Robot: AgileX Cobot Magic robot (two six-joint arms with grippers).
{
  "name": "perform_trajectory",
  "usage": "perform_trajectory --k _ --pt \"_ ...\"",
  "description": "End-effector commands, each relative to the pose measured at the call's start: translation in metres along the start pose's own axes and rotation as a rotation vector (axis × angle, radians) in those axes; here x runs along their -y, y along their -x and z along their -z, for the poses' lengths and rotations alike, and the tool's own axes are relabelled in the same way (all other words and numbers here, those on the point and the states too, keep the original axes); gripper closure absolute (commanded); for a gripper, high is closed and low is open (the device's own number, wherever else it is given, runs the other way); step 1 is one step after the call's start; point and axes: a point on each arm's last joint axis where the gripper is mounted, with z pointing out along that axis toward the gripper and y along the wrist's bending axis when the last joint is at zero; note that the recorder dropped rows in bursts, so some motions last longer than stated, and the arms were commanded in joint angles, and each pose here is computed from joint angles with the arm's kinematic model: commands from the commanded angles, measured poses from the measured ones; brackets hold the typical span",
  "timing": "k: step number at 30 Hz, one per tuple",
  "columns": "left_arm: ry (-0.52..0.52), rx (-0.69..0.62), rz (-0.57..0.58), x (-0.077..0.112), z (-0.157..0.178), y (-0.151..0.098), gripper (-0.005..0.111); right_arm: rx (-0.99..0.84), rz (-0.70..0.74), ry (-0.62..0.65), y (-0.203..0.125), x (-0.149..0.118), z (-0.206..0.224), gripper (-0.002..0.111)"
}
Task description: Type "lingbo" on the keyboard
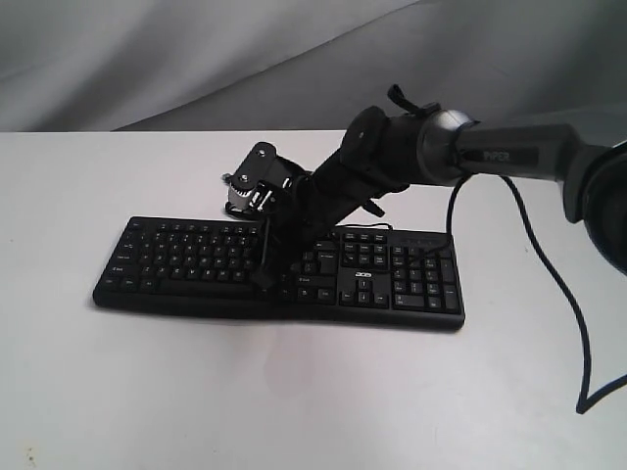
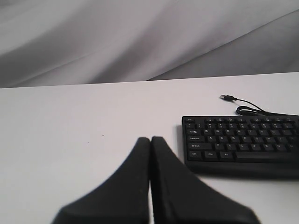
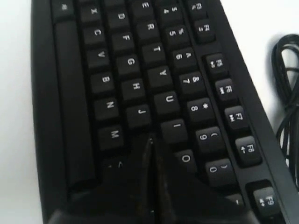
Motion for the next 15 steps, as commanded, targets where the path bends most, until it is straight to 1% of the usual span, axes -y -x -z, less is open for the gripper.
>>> perform_trajectory --k 1,15 --pt "-0.001 0.005 0.006 0.0002 -0.0001 -0.0008 0.106 -0.009 0.008 -0.003 0.0022 0.0006 0.0020 0.108" --pt "-0.001 0.005 0.006 0.0002 -0.0001 -0.0008 0.106 -0.020 0.014 0.009 0.0011 -0.0005 0.0020 0.108"
